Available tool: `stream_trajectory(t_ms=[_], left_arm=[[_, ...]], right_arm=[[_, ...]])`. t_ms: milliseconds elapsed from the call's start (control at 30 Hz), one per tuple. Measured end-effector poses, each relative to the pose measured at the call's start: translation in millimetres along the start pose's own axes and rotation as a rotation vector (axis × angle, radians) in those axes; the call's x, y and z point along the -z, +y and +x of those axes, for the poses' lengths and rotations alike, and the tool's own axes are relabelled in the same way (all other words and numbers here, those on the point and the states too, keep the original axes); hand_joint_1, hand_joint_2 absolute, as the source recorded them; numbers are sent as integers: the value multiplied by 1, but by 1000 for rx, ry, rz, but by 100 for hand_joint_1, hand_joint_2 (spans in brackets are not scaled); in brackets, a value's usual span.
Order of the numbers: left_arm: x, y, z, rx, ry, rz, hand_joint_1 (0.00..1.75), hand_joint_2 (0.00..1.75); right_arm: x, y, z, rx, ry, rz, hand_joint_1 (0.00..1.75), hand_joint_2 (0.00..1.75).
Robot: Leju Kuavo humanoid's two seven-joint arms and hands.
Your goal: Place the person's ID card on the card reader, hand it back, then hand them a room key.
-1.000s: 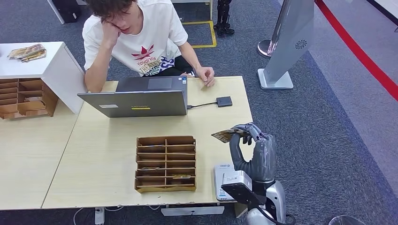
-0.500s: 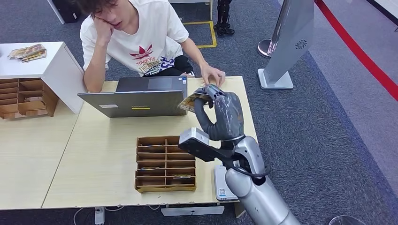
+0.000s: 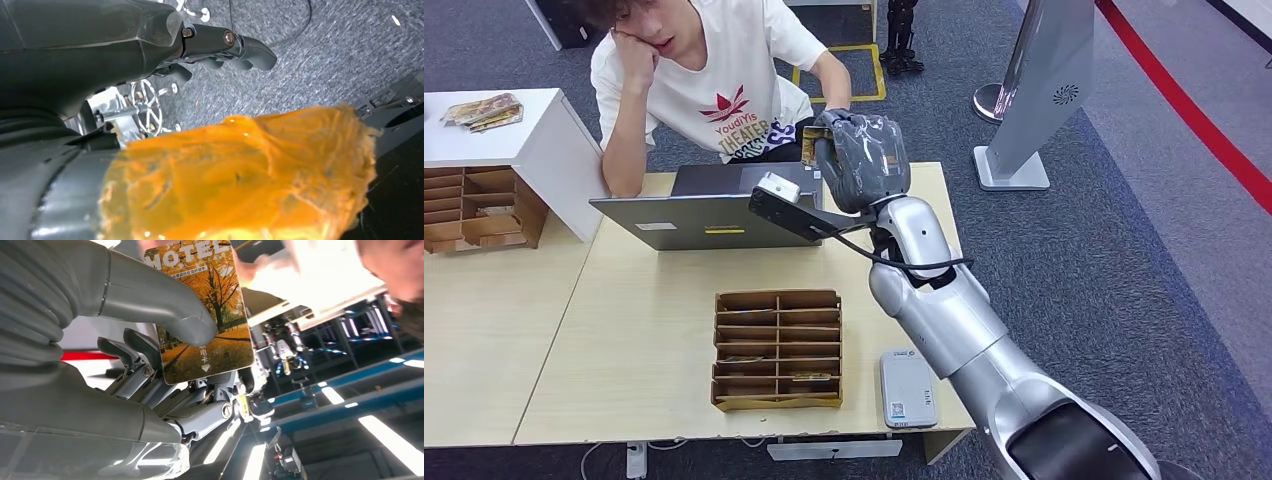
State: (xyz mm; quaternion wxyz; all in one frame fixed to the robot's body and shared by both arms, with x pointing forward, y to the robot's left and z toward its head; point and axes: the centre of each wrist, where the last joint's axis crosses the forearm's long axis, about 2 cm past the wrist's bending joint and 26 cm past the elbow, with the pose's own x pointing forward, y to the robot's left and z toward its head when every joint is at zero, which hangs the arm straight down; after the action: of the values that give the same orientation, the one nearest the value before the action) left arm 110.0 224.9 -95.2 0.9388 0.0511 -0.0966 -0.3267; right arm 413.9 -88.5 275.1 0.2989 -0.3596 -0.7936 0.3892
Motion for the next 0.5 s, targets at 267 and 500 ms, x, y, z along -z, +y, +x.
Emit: stream_trajectory(t_ms=[267, 500], left_arm=[[0, 1, 4, 29, -7, 1, 0, 0], [-1, 1, 6, 32, -10, -2, 0, 0]], right_arm=[[6, 10, -14, -104, 70, 66, 175, 175], [4, 20, -22, -154, 122, 125, 0, 175]])
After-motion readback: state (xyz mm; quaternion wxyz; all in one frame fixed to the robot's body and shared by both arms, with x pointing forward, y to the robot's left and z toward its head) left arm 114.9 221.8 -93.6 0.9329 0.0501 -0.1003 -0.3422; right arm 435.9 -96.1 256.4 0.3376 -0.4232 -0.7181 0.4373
